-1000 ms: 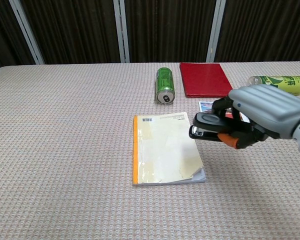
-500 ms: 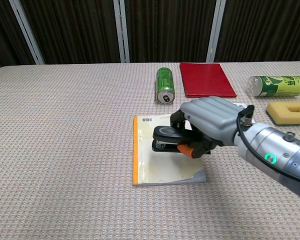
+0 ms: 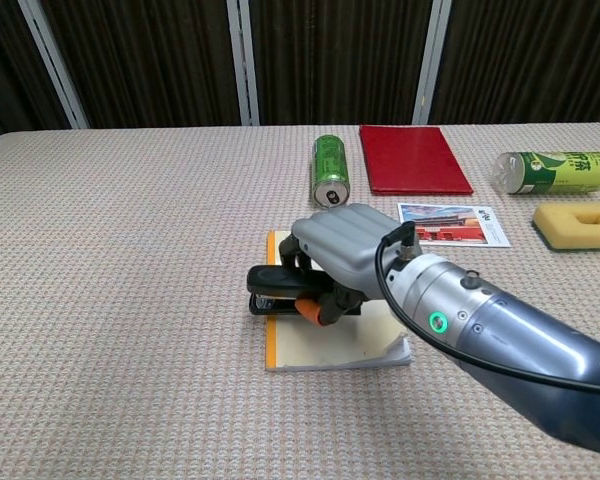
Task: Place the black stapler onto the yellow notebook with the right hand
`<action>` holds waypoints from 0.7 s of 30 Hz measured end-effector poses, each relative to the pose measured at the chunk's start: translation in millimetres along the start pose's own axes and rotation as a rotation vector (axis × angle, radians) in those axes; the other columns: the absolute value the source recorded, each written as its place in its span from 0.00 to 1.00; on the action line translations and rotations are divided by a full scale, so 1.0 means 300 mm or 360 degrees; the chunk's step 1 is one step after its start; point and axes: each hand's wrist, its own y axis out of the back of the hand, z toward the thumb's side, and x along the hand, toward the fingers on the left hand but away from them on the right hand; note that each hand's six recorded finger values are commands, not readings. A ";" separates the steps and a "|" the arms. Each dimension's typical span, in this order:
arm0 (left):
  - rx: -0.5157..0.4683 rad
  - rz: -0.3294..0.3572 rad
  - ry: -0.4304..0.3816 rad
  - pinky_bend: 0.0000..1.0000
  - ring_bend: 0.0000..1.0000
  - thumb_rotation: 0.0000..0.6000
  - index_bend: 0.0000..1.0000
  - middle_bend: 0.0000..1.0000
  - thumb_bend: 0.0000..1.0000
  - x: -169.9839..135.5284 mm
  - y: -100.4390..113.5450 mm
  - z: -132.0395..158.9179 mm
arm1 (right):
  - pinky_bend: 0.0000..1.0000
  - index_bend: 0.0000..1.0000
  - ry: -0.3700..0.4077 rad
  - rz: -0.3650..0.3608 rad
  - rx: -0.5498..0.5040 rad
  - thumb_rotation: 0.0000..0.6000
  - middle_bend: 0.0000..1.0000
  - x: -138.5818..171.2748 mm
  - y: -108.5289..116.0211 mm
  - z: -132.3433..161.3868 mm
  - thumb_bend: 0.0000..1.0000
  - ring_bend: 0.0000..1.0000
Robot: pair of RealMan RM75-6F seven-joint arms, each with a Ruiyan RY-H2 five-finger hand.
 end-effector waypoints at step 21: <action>0.0017 -0.0010 -0.0011 0.08 0.00 1.00 0.00 0.00 0.32 -0.004 -0.007 0.010 | 0.69 0.67 -0.0067 -0.0001 0.0021 1.00 0.50 0.007 0.005 -0.075 0.53 0.55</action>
